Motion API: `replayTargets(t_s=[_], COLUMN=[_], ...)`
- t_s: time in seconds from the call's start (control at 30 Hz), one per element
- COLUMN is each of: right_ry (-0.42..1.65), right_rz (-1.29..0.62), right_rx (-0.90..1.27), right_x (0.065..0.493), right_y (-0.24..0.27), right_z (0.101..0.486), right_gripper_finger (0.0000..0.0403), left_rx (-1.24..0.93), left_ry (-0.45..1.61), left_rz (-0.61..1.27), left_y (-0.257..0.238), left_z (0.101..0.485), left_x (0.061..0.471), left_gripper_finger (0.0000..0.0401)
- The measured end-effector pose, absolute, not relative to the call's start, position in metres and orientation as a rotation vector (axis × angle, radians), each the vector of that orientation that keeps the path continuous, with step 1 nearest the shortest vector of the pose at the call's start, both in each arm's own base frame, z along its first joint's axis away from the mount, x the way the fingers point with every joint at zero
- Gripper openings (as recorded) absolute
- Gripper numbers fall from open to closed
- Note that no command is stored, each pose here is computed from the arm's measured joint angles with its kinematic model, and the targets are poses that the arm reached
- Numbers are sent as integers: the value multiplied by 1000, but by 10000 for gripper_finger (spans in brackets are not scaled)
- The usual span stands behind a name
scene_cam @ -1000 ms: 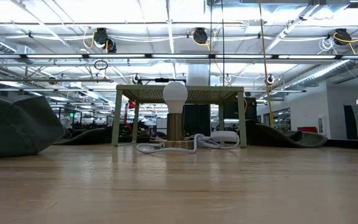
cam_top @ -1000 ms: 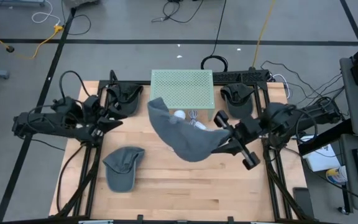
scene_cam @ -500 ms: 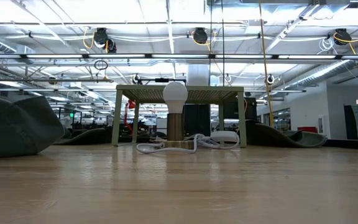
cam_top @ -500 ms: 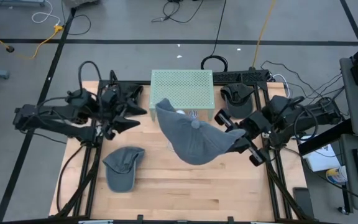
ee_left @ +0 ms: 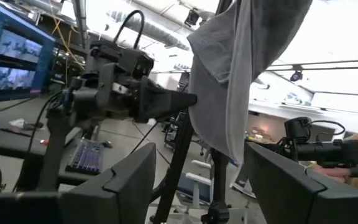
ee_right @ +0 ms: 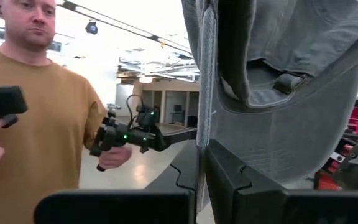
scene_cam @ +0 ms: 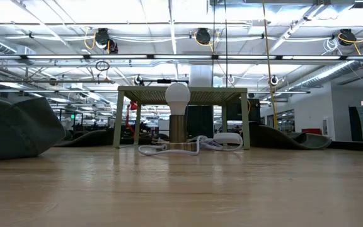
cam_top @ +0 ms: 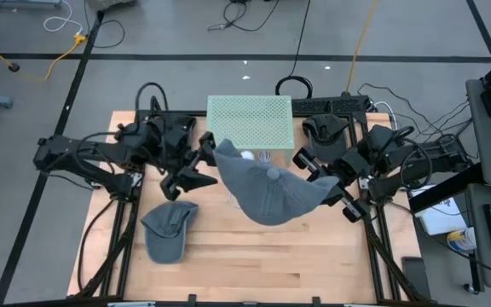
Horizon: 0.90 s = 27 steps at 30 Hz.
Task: Pick & Place hat
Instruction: Put the right gray cap on the shelf
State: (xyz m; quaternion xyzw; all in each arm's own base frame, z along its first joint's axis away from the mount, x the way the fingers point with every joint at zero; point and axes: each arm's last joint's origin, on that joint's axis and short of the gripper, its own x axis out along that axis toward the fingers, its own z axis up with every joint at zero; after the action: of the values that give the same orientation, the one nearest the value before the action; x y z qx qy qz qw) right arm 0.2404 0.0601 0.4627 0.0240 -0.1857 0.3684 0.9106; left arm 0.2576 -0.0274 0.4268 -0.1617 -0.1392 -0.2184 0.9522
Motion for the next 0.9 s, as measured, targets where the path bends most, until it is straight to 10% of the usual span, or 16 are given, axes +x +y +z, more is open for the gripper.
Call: replayTargets(t_s=[0.9], right_ry=[-360], right_rz=[785], right_rx=[35], right_x=[241], right_y=[56], right_z=[461], right_gripper_finger=[6], left_rx=[-328], left_ry=[-297], left_rz=[-579], left_y=[-63], left_z=[452], left_x=[300], left_gripper_finger=[211])
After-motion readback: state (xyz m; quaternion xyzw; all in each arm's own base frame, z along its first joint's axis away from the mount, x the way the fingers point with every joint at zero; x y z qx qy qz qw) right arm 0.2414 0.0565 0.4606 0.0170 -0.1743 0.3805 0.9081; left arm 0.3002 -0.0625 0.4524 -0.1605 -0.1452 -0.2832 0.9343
